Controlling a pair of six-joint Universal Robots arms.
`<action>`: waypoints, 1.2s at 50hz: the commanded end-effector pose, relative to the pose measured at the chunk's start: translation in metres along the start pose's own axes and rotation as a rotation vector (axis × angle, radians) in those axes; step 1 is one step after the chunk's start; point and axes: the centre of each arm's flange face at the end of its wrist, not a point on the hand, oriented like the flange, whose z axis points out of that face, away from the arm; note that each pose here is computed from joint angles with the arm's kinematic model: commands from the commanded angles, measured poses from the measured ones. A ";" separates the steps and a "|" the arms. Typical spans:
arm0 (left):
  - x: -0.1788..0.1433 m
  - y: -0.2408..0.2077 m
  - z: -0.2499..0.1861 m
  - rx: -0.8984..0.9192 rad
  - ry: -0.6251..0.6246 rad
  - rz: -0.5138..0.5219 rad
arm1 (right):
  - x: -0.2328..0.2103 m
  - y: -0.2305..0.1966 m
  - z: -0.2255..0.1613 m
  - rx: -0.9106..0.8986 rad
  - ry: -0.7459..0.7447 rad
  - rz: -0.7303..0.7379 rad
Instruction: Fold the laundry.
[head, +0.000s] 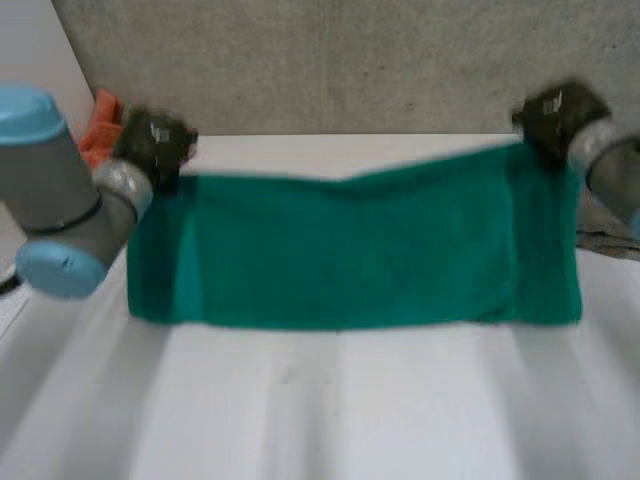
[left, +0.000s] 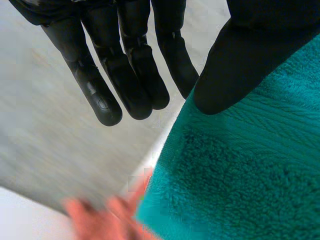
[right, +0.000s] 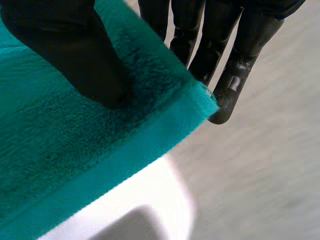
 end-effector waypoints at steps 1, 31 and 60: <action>-0.072 -0.099 0.026 0.514 -0.386 0.035 | 0.073 -0.092 0.011 0.484 0.395 0.103; 0.052 0.066 -0.058 -0.049 0.005 -0.125 | -0.099 0.055 -0.025 -0.009 -0.211 0.056; 0.039 0.050 -0.133 -0.282 0.205 0.182 | -0.063 0.092 -0.102 -0.342 -0.390 -0.040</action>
